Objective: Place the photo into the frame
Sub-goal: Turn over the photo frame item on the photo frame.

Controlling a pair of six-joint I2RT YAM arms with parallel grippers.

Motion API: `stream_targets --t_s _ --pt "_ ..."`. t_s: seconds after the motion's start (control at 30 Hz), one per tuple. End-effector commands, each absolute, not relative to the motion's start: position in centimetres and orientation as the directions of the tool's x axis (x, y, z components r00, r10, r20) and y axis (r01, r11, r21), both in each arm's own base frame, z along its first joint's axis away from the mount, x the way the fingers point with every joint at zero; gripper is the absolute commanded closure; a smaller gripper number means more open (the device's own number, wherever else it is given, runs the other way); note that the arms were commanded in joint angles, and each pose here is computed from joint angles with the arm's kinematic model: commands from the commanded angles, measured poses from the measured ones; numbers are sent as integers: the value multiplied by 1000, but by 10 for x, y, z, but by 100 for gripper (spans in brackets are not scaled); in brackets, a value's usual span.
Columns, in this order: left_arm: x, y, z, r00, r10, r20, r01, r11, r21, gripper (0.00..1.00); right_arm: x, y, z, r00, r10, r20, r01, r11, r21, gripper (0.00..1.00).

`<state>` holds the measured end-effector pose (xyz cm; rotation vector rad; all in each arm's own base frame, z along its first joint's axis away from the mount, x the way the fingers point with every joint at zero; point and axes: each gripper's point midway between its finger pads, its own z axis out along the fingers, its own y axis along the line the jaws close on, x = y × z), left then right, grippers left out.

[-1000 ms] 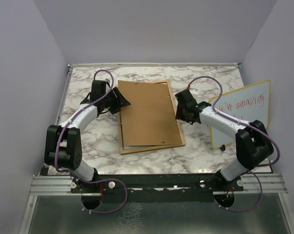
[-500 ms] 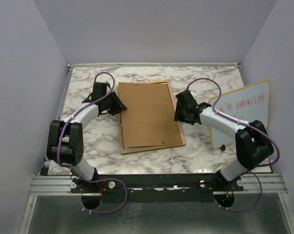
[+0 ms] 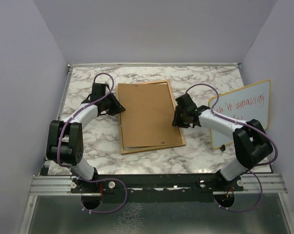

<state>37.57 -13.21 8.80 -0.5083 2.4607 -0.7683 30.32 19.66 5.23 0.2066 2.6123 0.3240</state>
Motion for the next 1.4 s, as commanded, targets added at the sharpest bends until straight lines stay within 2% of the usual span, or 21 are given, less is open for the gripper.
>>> stream_targets --t_s 0.0,0.47,0.87,1.1,1.23,1.37 --pt "366 -118 71 -815 -465 -346 -227 805 -548 90 309 199 43 -870 213 -445 100 959 264 61" --pt "362 -119 66 -826 -459 -327 -228 802 -552 90 320 210 37 -869 205 -450 79 956 284 57" --pt "360 -124 61 -841 -448 -302 -221 795 -564 90 326 239 58 -868 127 -480 -81 918 389 55" --pt "361 -122 63 -835 -450 -316 -219 800 -559 90 347 208 70 -814 135 -565 1 973 231 54" --pt "360 -122 62 -838 -448 -312 -221 801 -556 90 368 215 89 -782 136 -608 -13 972 234 52" --pt "360 -121 62 -838 -447 -313 -220 802 -555 89 394 222 94 -760 204 -618 45 964 263 48"
